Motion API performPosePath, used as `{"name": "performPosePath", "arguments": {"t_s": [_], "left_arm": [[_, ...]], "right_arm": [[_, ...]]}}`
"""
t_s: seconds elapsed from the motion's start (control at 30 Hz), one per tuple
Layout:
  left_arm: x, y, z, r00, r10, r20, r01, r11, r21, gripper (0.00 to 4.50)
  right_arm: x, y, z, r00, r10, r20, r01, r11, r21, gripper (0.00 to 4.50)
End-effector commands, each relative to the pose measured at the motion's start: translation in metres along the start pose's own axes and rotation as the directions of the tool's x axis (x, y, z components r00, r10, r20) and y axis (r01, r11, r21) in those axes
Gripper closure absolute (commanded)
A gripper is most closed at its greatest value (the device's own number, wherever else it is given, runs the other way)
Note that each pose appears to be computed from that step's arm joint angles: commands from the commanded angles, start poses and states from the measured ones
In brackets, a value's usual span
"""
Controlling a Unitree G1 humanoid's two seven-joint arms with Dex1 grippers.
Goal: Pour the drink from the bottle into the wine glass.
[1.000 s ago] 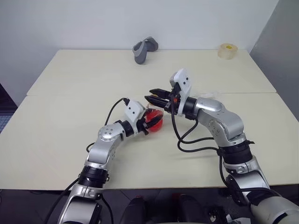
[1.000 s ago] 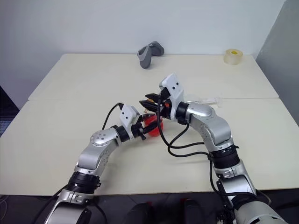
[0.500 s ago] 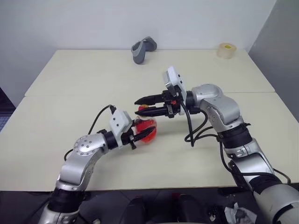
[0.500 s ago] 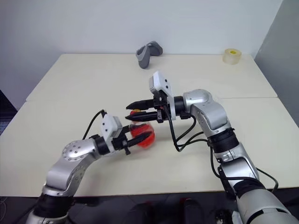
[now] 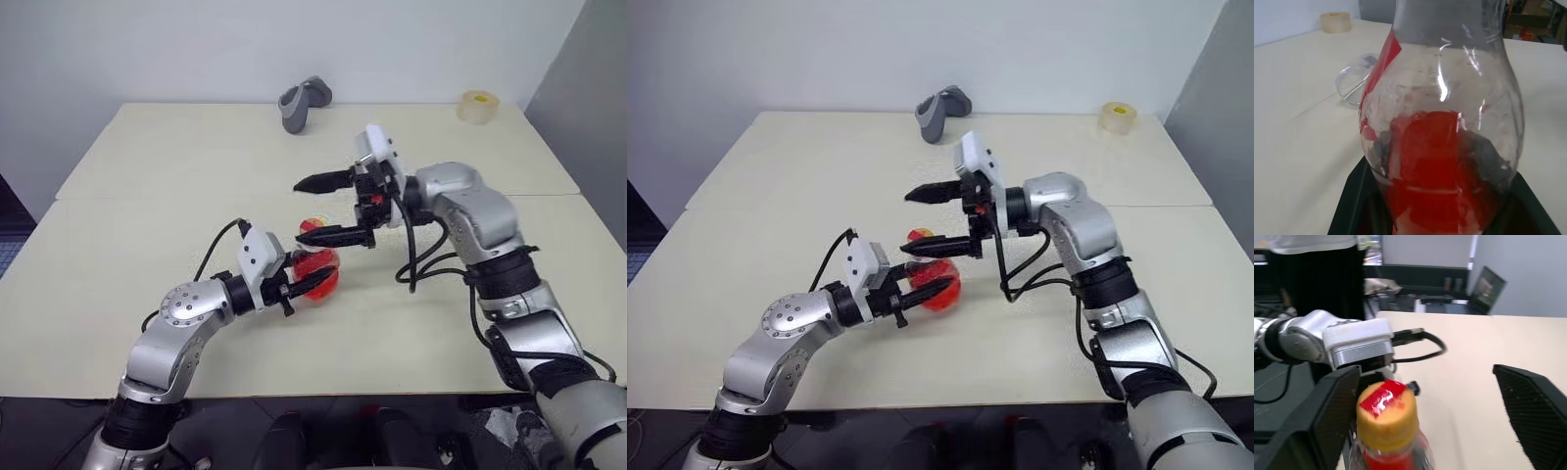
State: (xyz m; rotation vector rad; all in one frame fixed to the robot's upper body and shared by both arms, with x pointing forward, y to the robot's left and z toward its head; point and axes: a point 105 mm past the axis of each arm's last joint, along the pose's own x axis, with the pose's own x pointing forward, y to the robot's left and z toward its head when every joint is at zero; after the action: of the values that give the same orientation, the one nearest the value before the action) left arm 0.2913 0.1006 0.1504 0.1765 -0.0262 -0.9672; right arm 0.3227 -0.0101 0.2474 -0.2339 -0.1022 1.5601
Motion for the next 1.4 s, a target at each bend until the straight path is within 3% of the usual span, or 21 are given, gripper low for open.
{"name": "performPosePath", "arguments": {"t_s": [0.03, 0.17, 0.43, 0.8, 0.9, 1.13, 1.17, 1.3, 1.4], "left_arm": [[-0.002, 0.014, 0.017, 0.995, 0.084, 0.056, -0.085, 0.996, 0.024, 2.95], [0.008, 0.034, 0.019, 0.982, 0.174, 0.071, -0.176, 0.984, 0.016, 2.96], [0.032, 0.048, 0.028, 0.972, 0.203, 0.117, -0.208, 0.978, 0.026, 2.98], [0.043, 0.053, 0.033, 0.968, 0.202, 0.149, -0.210, 0.977, 0.037, 3.03], [0.042, 0.057, 0.035, 0.966, 0.210, 0.151, -0.219, 0.975, 0.043, 3.03], [0.040, 0.062, 0.036, 0.963, 0.222, 0.151, -0.231, 0.971, 0.052, 3.03], [0.040, 0.062, 0.036, 0.963, 0.222, 0.151, -0.232, 0.971, 0.051, 3.03], [0.038, 0.060, 0.035, 0.964, 0.219, 0.148, -0.229, 0.972, 0.049, 3.08], [0.035, 0.050, 0.032, 0.974, 0.182, 0.137, -0.189, 0.981, 0.044, 3.08]], "right_arm": [[-0.012, 0.002, 0.015, 0.996, -0.084, 0.036, 0.085, 0.996, -0.017, 0.00], [-0.017, -0.001, 0.019, 0.965, -0.256, 0.054, 0.256, 0.967, 0.006, 0.00], [-0.004, -0.011, 0.022, 0.909, -0.409, 0.077, 0.405, 0.912, 0.058, 0.00], [0.007, -0.025, 0.020, 0.862, -0.501, 0.084, 0.497, 0.866, 0.063, 0.00], [0.011, -0.025, 0.017, 0.865, -0.496, 0.074, 0.492, 0.868, 0.064, 0.59], [0.014, -0.025, 0.016, 0.873, -0.483, 0.070, 0.480, 0.876, 0.058, 3.09], [0.014, -0.025, 0.016, 0.874, -0.481, 0.071, 0.477, 0.877, 0.059, 3.27], [0.015, -0.025, 0.020, 0.882, -0.463, 0.085, 0.461, 0.886, 0.049, 3.27], [0.021, -0.019, 0.026, 0.922, -0.374, 0.099, 0.374, 0.927, 0.010, 3.27]]}}
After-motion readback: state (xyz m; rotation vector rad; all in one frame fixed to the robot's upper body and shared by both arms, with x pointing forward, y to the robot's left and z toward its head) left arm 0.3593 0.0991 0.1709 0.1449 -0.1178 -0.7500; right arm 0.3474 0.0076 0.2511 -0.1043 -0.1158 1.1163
